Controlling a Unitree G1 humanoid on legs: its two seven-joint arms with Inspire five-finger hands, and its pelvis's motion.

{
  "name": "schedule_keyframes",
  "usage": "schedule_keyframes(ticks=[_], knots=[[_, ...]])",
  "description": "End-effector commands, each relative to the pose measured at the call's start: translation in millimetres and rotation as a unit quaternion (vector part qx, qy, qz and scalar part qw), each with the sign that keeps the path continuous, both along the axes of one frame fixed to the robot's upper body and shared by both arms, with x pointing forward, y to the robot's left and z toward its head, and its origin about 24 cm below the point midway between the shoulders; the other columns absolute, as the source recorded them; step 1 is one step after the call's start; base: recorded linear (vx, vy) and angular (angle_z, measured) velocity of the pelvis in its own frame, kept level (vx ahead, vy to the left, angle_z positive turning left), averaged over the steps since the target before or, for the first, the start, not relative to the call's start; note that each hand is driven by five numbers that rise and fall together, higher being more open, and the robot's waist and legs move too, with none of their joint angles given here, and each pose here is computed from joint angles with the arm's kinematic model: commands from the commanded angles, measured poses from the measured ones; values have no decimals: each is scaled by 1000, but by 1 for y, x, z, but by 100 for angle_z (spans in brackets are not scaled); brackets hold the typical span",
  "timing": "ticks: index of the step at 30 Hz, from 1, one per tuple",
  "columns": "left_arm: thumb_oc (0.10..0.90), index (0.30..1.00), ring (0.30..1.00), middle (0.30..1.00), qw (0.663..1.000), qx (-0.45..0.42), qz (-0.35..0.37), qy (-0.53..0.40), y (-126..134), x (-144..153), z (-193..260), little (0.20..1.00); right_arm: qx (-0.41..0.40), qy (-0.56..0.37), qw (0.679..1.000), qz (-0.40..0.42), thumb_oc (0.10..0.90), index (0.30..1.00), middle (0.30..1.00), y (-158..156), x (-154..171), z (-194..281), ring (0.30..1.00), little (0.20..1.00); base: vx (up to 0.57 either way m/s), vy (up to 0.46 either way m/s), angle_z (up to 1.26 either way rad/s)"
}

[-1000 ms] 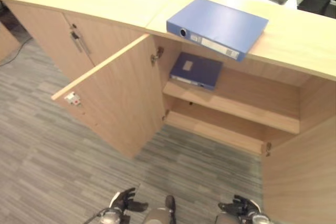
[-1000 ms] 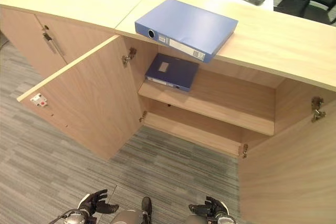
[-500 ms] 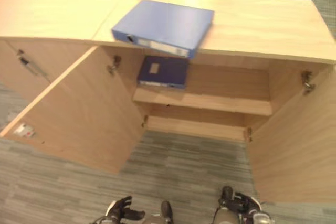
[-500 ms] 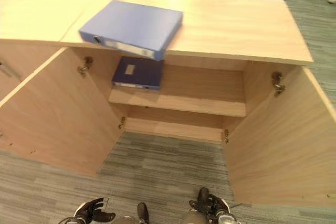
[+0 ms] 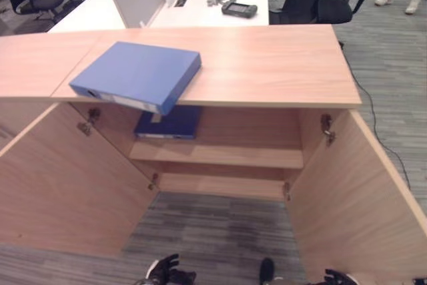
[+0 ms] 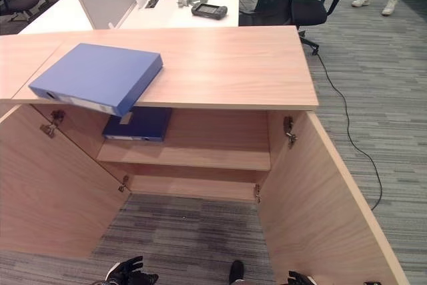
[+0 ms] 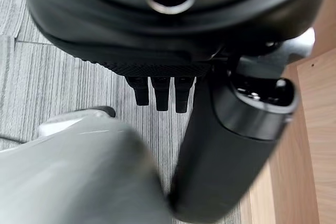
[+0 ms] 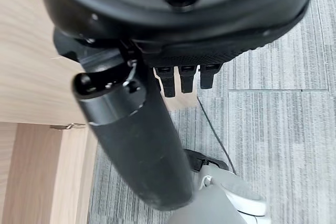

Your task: Put the empty folder in the office cabinet

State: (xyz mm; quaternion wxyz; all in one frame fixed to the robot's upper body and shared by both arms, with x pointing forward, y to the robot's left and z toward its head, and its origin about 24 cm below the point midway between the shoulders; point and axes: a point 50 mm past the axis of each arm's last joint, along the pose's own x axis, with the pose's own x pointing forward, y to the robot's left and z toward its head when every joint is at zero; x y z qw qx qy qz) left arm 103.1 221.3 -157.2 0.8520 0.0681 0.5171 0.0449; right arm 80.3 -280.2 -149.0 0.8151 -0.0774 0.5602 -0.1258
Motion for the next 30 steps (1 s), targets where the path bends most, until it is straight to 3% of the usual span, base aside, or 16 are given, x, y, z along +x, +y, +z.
schedule_keyframes(ticks=[1,8,16,19,25,30], knots=[[800,900,900,900,998,36,-27,-41,21,26,14,900,-52,-30,998,-16,800,900,900,-29,17,16,900,900,304,98,-9],[800,900,900,900,998,32,-39,-43,13,30,13,900,-49,-59,997,-12,800,900,900,-25,34,19,900,900,262,171,-14],[800,900,900,900,997,45,-59,-27,17,26,11,900,-32,-32,999,-14,800,900,900,-14,20,10,900,900,178,234,-18],[800,900,900,900,996,60,-67,-28,27,28,15,900,-8,-29,999,-17,800,900,900,1,19,4,900,900,141,328,2],[800,900,900,900,996,82,-34,-32,51,30,23,900,23,-67,997,13,800,900,900,28,45,3,900,900,73,388,-51],[800,900,900,900,996,76,-31,-38,48,32,23,900,27,-73,997,9,800,900,900,29,45,3,900,900,86,202,-13]])
